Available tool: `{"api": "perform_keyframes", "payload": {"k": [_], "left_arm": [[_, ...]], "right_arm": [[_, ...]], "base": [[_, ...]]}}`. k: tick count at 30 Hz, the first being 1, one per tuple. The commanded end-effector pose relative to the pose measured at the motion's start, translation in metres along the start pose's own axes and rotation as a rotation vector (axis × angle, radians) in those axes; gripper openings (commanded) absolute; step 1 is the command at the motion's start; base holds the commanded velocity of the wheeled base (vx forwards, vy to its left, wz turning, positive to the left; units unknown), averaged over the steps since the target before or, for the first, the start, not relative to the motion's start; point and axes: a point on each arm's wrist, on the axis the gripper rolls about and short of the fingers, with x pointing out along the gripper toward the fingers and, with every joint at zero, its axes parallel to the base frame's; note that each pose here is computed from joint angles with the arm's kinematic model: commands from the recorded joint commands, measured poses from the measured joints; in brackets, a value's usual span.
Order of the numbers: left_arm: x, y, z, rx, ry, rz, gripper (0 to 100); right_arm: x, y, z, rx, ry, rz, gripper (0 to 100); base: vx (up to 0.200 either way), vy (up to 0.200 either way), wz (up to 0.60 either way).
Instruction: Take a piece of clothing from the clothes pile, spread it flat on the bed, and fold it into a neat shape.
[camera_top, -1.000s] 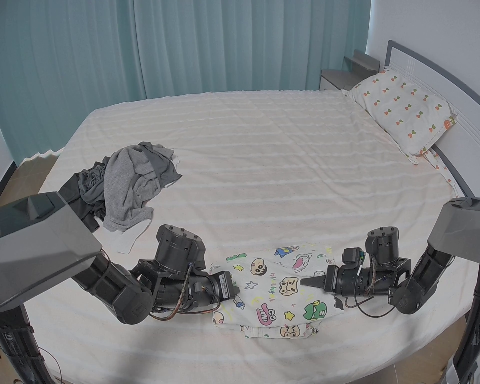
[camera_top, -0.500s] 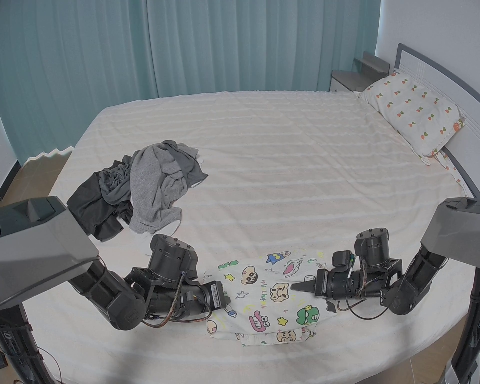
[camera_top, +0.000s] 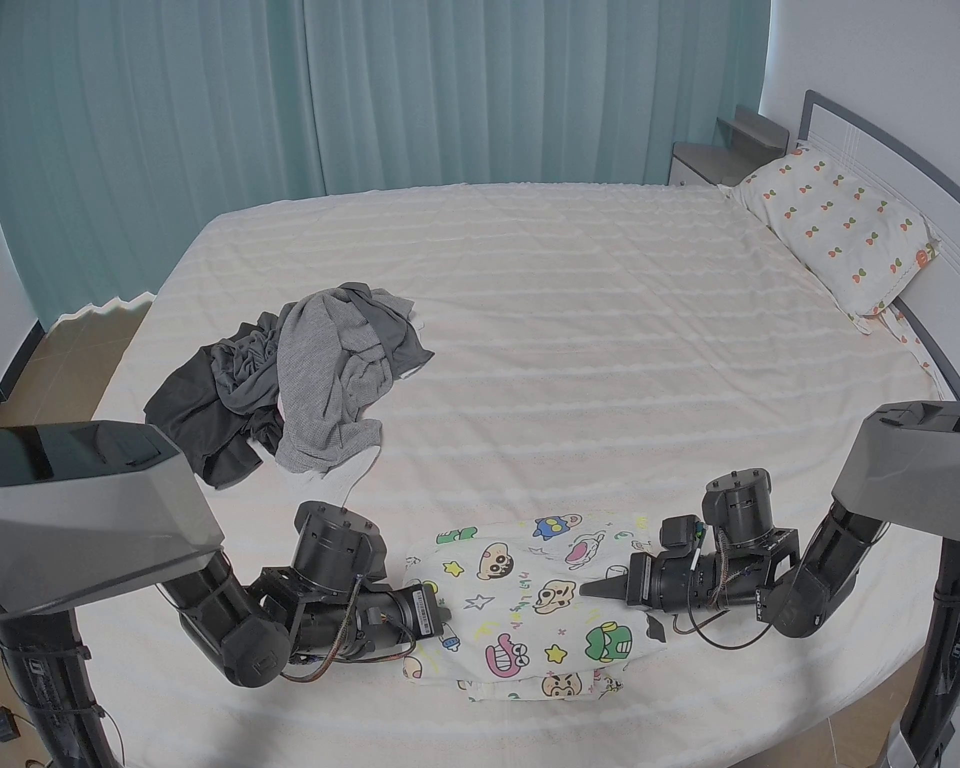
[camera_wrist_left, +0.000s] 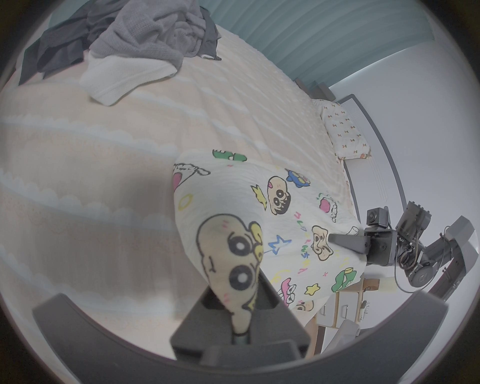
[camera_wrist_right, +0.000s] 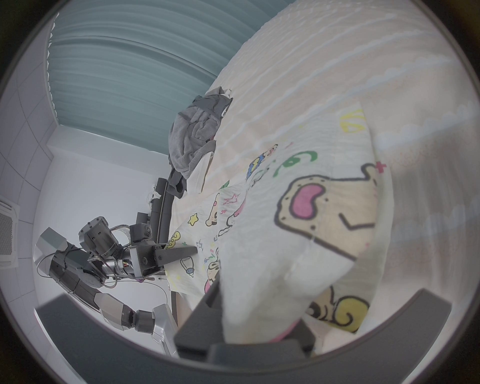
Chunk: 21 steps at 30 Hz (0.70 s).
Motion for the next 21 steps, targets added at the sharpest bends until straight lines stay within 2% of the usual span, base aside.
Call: {"api": "perform_keyframes", "payload": {"k": [1,9,10,12,13,21], "left_arm": [[0.008,0.009,-0.008,-0.009,0.028,0.03,0],[0.004,0.017,-0.016,-0.013,0.024,0.029,0],[0.005,0.019,-0.018,-0.013,0.024,0.031,100],[0.005,0.019,-0.018,-0.014,0.023,0.03,100],[0.004,0.02,-0.02,-0.015,0.027,0.034,100],[-0.003,0.026,-0.026,-0.019,0.034,0.046,100]], "right_arm": [[0.002,-0.004,-0.005,0.01,0.018,-0.012,0],[0.005,-0.003,-0.012,0.0,0.022,-0.041,0],[0.005,-0.004,-0.013,0.003,0.027,-0.045,0],[0.005,-0.003,-0.013,0.0,0.027,-0.046,0],[0.004,-0.003,-0.013,0.002,0.025,-0.048,100],[-0.003,-0.007,-0.018,0.015,0.007,-0.105,100]], "base": [[0.0,0.0,0.0],[0.0,0.0,0.0],[0.0,0.0,0.0],[0.0,0.0,0.0],[0.0,0.0,0.0],[0.0,0.0,0.0]]}}
